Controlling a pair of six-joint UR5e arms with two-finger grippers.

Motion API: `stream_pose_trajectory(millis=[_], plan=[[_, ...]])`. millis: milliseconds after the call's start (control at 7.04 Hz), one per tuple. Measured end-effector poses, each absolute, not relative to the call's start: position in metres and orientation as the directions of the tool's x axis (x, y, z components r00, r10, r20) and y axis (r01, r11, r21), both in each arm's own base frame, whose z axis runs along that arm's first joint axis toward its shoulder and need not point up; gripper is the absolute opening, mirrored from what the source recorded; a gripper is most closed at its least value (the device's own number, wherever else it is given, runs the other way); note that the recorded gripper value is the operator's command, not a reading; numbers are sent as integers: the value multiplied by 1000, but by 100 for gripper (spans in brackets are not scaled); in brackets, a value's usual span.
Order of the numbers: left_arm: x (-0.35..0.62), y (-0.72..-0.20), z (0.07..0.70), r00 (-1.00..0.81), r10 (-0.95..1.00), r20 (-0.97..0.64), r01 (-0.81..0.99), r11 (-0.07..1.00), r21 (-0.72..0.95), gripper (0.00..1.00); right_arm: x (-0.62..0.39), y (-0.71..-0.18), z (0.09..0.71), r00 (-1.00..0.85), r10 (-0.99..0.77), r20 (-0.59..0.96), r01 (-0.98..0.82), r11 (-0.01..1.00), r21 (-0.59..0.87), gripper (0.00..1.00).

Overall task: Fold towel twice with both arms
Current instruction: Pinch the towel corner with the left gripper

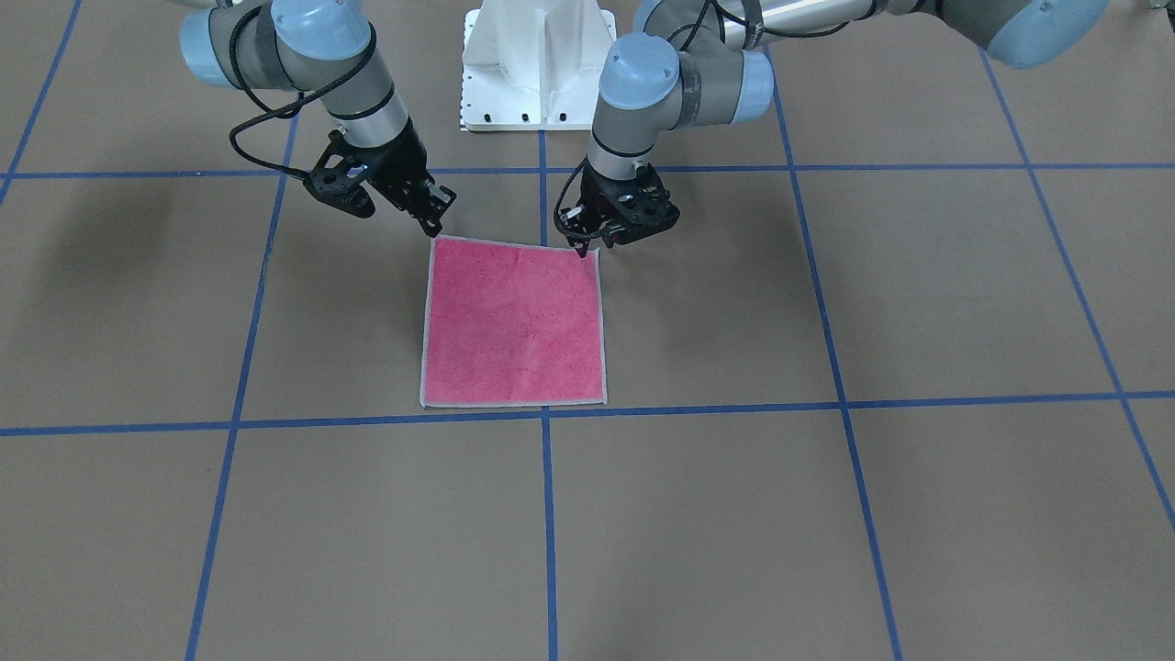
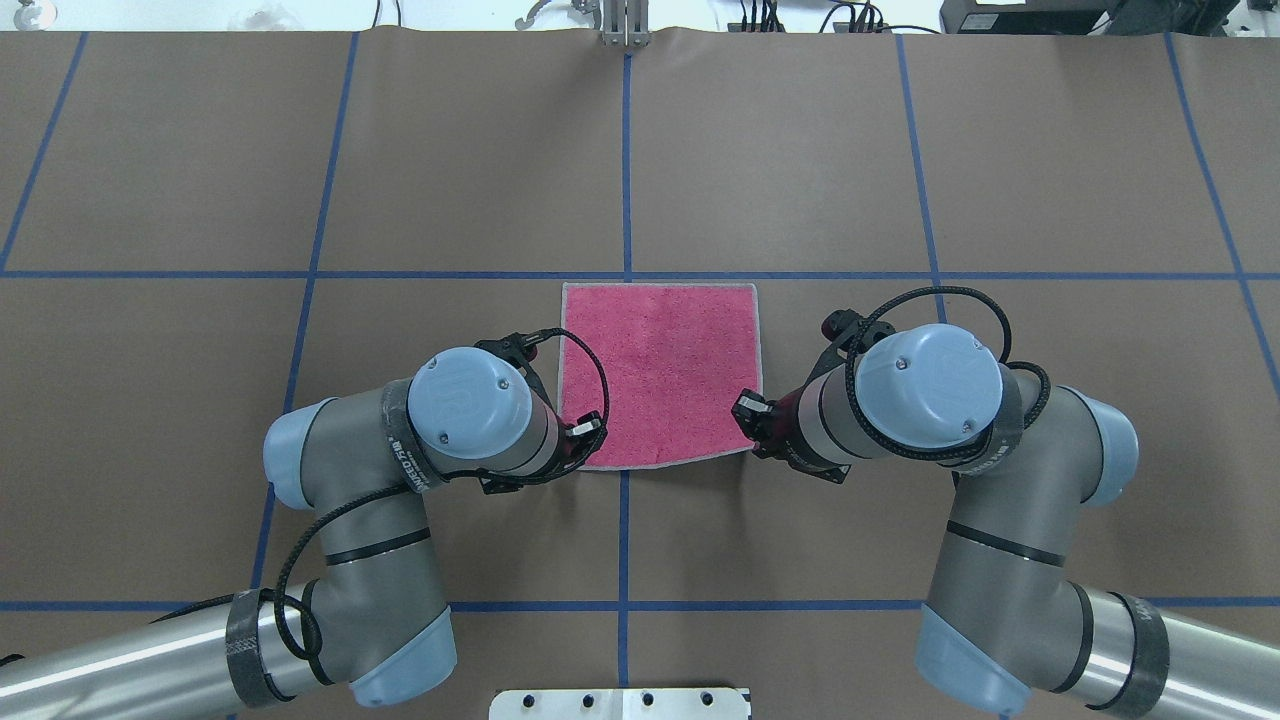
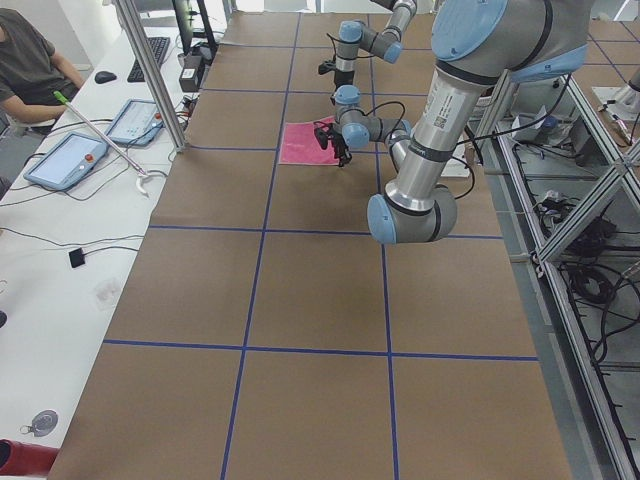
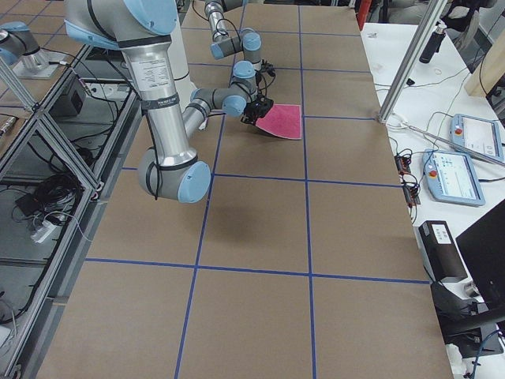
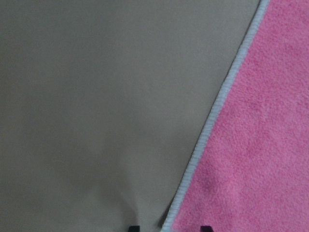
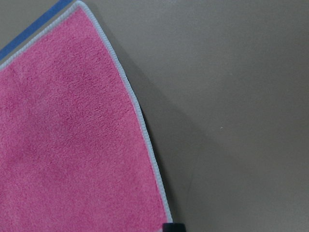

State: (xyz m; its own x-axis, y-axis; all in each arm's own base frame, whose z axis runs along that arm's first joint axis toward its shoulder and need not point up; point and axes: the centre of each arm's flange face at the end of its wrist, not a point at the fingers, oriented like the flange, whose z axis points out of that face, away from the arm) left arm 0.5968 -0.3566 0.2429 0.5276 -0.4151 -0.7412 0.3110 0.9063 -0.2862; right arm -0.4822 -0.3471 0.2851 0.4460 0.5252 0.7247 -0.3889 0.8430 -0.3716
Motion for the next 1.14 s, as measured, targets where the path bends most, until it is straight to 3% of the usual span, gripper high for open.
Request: stream_pose_trajectory(millis=[426,569,711,853,1137], plan=[[599,-358,245,531,-416,-738,313,906,-286,44,-482,-347,286,447,526,724,-389,843,-372,0],[599,-358,245,531,-417,-737,314,905,-286,34,-482,-347,286,447,526,724,-389,843,-372,0],[599,-358,246,532,-418,-737,314,905,-286,11,-481,-347,286,447,526,724,-389,843,-372,0],[599,-359,246,532,-418,-737,315,905,-286,0,-481,-347,286,447,526,724,-389,843,-372,0],[598,-360,244,529,-419,-738,317,904,-286,0,-481,-347,286,447,526,724,-389,843,-372,0]])
